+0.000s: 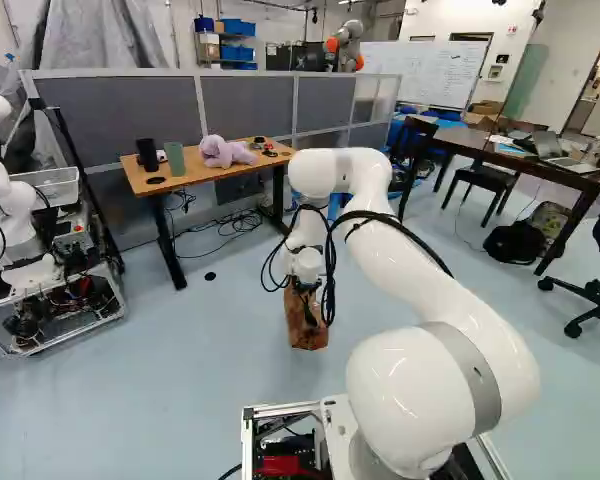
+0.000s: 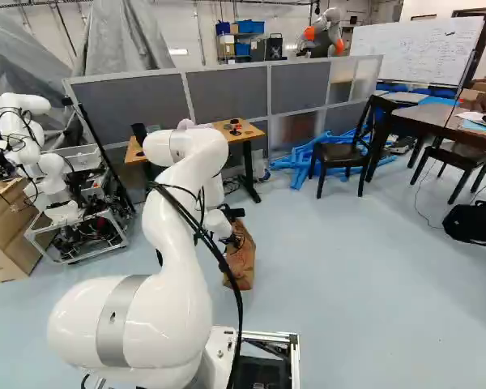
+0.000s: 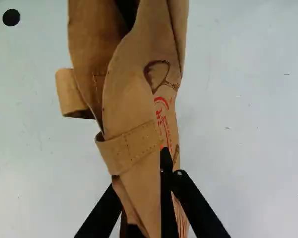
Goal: Pick up the bag on the ground and place it on the table
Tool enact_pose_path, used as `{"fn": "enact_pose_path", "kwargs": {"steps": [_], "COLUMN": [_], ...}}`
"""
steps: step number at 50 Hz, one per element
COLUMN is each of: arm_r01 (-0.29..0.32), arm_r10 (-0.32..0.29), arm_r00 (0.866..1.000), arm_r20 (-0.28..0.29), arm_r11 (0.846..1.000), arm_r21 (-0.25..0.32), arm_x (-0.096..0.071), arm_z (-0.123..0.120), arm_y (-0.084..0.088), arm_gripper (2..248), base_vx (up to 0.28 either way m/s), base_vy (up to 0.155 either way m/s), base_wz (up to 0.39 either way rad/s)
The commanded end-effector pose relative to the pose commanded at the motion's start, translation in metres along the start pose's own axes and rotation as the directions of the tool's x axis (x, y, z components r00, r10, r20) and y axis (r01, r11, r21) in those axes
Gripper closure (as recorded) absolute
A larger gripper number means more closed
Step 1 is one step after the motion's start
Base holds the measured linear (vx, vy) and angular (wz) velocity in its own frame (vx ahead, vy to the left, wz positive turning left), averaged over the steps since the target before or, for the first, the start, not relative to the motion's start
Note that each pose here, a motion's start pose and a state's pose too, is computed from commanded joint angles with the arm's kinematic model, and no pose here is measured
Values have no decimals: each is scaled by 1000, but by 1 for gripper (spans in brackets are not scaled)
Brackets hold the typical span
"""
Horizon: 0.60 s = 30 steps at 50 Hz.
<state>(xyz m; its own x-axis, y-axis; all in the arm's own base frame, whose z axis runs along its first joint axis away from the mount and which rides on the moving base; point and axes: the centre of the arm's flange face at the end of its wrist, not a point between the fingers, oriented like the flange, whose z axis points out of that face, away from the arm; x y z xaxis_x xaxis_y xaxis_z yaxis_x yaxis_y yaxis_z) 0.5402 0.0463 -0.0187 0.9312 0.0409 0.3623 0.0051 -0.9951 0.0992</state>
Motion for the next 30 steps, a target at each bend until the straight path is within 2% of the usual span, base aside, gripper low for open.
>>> {"fn": "enact_pose_path", "kwargs": {"steps": [30], "arm_r01": [-3], "arm_r10": [3], "arm_r00": [1000], "arm_r20": [-15], "arm_r11": [1000], "arm_r21": [4], "arm_x": [11], "arm_z": [-42], "arm_y": [5], "arm_gripper": [229], "base_vx": [0], "base_vy": [0], "base_wz": [0]}}
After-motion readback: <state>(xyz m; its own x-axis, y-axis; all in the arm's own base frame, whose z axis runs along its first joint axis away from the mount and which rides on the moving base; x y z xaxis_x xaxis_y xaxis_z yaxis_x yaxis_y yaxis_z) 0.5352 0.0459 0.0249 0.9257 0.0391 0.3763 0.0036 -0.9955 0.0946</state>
